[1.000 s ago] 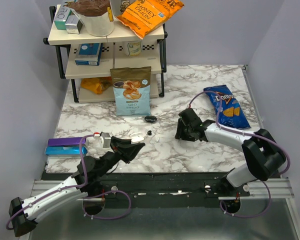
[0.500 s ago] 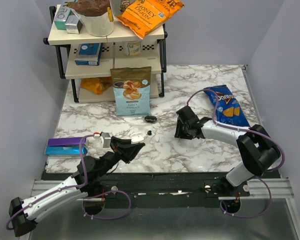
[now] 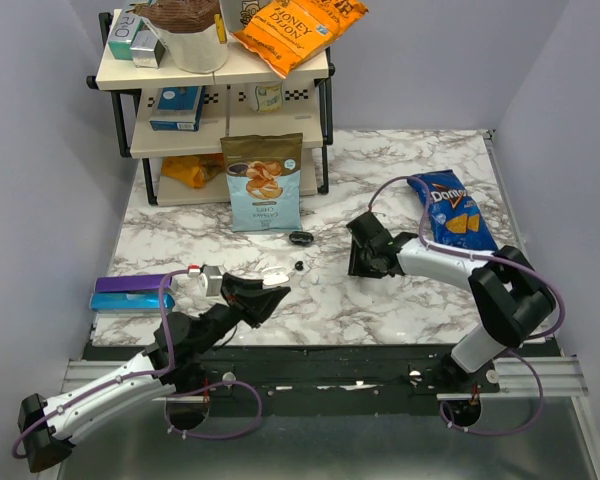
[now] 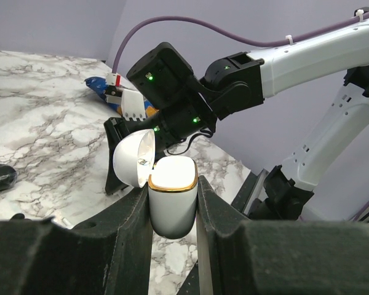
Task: Insert the wireless bluetooth earbuds into the charging case
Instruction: Pick up the earbud from the center of the board.
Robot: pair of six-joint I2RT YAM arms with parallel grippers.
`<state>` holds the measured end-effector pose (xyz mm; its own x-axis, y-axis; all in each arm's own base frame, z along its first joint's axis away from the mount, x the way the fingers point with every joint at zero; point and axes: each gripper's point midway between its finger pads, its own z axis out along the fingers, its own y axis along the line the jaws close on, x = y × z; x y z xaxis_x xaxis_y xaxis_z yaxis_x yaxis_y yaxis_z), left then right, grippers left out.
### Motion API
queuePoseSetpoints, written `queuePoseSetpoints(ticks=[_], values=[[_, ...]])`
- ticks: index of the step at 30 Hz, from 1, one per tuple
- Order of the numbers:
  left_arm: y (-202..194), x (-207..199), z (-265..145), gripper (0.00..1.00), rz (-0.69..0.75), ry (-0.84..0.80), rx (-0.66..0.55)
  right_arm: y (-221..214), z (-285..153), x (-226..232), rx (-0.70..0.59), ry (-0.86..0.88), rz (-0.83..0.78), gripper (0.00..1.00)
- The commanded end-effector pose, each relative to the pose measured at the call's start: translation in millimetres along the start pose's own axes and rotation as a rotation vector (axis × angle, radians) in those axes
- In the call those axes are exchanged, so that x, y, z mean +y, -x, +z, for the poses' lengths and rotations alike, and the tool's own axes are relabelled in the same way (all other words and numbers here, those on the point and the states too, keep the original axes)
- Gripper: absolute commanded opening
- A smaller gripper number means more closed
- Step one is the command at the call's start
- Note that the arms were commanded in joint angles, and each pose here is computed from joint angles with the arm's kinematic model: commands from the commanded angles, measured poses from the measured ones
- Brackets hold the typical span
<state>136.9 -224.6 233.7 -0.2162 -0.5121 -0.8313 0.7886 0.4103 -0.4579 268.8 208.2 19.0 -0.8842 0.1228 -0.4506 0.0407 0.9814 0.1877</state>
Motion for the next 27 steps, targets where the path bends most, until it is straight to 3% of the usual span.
queuePoseSetpoints(ticks=[1,18,27], values=[[-13.3,8.2,-4.4,0.00,0.012,0.016,0.017,-41.4,8.0,-32.6,0.137,-0.138,-0.054,0.47],[-12.2,5.1,-4.2,0.00,0.020,0.007,0.019,-50.5,6.6,-46.6,0.199,-0.253,-0.096,0.41],[-12.6,2.7,-5.5,0.00,0.013,-0.003,0.019,-56.0,5.1,-42.3,0.204,-0.244,-0.095,0.31]])
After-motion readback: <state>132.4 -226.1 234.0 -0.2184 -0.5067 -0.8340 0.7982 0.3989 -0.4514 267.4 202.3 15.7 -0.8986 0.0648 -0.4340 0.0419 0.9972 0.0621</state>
